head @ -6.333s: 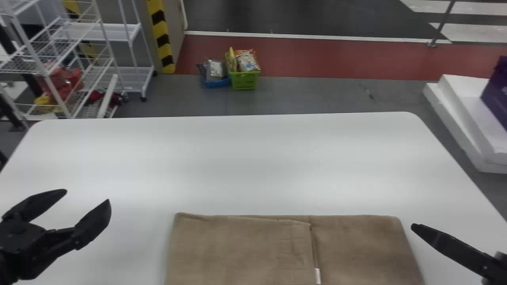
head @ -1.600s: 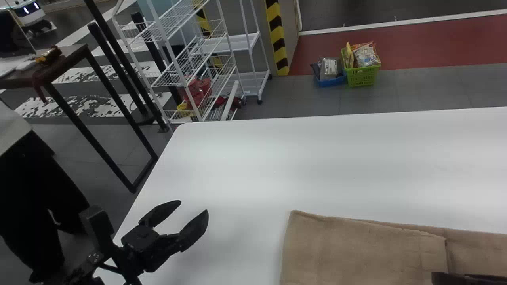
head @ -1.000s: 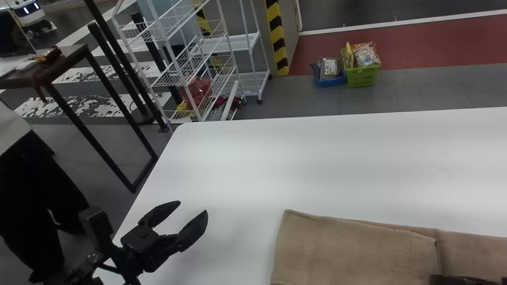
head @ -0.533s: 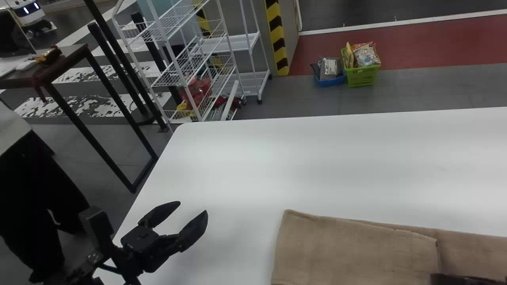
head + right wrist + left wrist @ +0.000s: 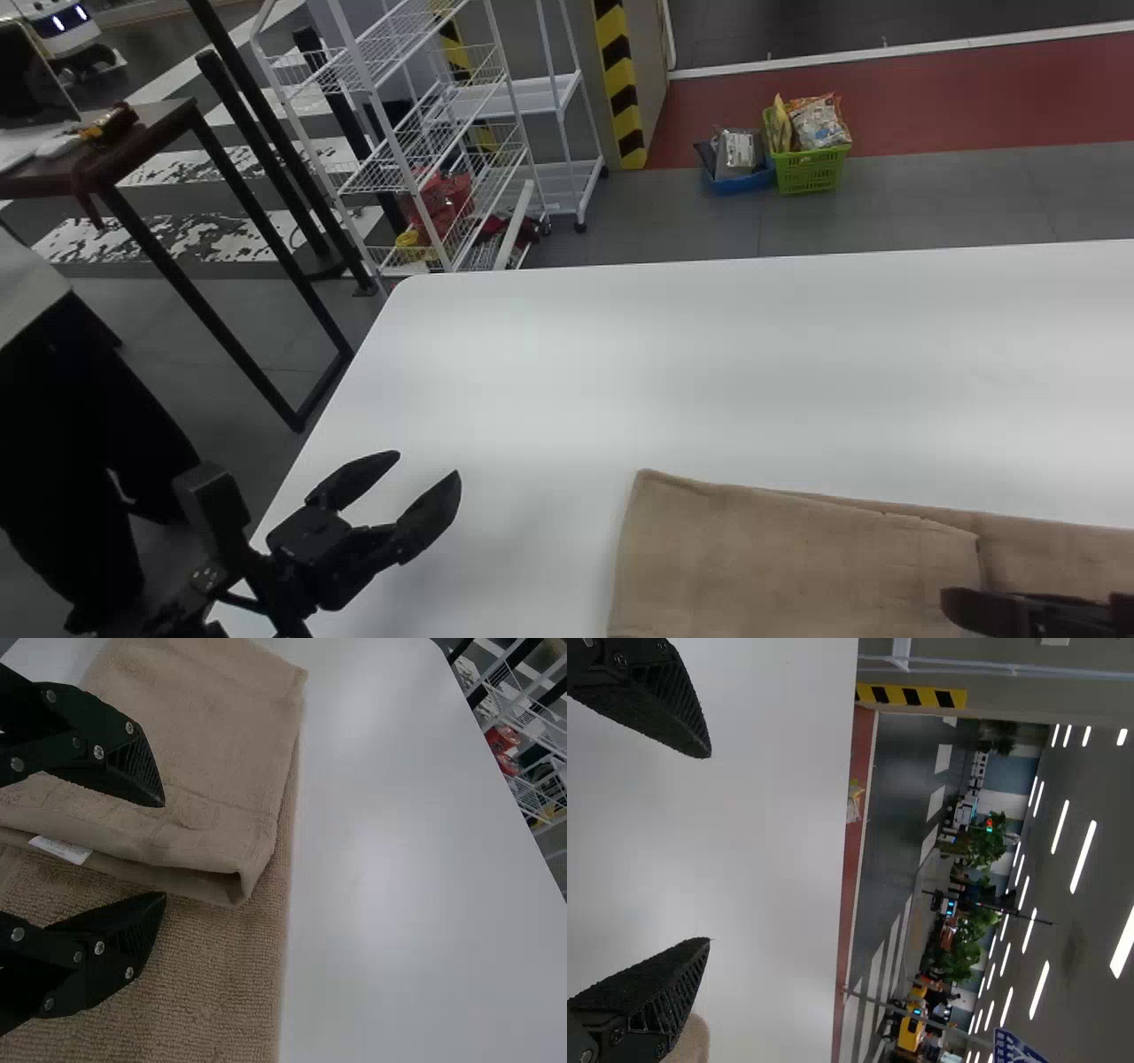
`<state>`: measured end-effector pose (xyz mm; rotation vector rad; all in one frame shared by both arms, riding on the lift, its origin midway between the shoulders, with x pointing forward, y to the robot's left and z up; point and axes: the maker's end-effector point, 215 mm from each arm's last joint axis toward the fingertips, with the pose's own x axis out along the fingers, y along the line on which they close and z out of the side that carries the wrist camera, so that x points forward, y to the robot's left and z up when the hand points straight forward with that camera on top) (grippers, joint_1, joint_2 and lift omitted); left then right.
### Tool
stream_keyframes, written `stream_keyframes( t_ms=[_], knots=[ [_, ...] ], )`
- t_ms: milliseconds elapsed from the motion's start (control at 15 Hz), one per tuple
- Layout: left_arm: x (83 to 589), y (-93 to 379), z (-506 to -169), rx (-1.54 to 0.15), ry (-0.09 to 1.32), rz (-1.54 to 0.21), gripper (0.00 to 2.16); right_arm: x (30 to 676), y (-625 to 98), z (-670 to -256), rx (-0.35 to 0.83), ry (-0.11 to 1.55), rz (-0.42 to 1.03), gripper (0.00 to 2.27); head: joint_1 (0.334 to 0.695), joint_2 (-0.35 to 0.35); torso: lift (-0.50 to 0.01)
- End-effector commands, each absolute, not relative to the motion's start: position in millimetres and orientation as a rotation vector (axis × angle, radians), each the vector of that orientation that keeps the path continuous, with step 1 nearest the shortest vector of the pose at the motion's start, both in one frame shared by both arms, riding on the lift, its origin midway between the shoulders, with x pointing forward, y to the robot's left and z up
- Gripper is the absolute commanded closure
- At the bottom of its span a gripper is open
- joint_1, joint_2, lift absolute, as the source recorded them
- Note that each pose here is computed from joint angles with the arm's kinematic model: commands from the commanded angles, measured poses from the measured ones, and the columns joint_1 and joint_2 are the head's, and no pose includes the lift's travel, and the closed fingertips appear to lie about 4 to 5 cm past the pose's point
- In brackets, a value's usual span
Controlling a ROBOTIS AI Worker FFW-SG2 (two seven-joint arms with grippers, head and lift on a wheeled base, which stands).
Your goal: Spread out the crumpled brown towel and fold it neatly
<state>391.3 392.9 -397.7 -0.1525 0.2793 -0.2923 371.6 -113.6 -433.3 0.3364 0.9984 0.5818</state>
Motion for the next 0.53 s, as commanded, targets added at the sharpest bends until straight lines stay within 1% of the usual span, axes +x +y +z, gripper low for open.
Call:
stream_keyframes(
  t_ms=[0,467],
  knots=[
    [390.6,394.6,-397.5,-0.152,0.277,-0.288,0.06,373.5,-111.1,-431.3,0.33,0.996,0.587,0.57,0.695,0.35,-0.128],
    [390.3,394.3,-398.2,-0.154,0.278,-0.289,0.06,373.8,-105.5,-433.2,0.316,1.003,0.594,0.58,0.695,0.35,-0.128]
  ],
)
